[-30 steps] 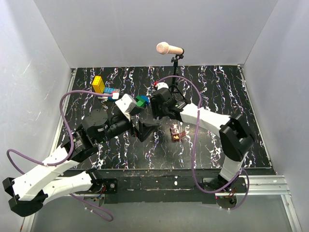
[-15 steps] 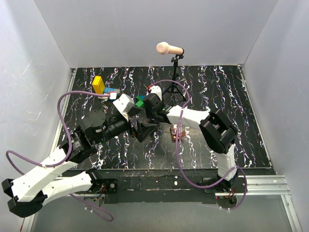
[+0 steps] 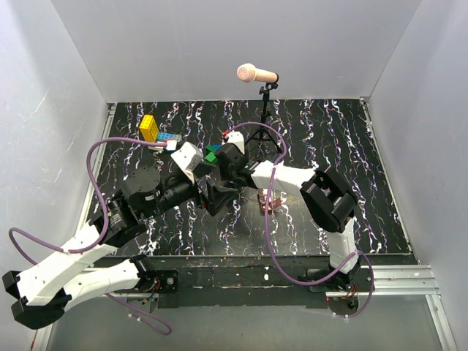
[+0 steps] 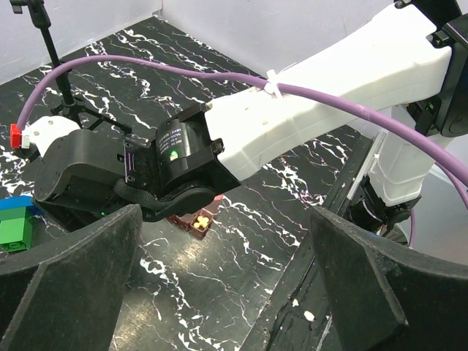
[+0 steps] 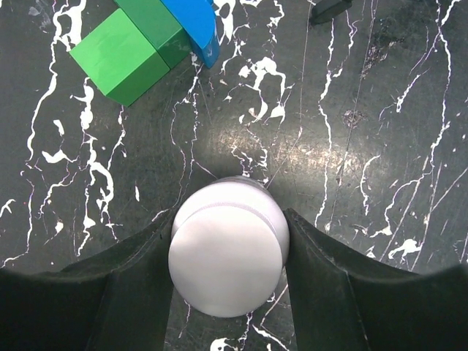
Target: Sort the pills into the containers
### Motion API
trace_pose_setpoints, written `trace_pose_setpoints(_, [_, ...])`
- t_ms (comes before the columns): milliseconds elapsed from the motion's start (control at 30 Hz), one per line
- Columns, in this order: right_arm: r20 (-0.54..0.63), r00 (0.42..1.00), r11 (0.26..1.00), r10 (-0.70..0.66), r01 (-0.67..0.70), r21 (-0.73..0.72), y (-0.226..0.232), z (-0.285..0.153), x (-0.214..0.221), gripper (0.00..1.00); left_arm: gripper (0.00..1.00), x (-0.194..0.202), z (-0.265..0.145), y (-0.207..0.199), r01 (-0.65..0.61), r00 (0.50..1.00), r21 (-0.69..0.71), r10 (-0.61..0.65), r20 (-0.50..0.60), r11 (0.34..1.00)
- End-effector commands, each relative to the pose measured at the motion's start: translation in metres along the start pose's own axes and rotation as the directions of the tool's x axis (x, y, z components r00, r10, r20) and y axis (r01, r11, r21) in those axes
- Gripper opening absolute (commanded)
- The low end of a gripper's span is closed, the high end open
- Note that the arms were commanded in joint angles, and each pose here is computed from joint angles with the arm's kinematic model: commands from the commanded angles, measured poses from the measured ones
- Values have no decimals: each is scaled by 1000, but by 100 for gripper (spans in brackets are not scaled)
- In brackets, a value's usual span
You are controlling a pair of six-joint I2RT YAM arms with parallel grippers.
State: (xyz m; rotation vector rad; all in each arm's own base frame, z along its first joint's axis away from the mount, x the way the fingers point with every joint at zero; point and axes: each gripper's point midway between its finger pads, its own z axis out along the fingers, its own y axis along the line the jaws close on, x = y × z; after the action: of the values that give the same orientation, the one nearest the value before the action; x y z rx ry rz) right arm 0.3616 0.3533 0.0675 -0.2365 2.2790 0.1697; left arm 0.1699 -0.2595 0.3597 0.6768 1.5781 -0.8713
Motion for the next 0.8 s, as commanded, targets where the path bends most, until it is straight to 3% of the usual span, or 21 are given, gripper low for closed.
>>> trace_pose_setpoints(0, [39,999,1000,29,-30,9,5,-5,-17,64,98,-5,-4,2,9,1000,-17,-9,9,1000])
trace_pose_setpoints(100, [35,999,999,31,-31,8,4,-8,-16,79,98,-3,-4,2,10,1000,-16,-10,4,1000])
trace_pose_setpoints(267, [28,999,999,34,-34,5,2,-14,-17,91,98,-1,-4,3,14,1000,-19,-14,-1,1000])
trace_pose_setpoints(767, [-7,999,987,52,-52,-151,3,-86,-32,93,98,10,3,29,133,991,-194,-137,-7,972])
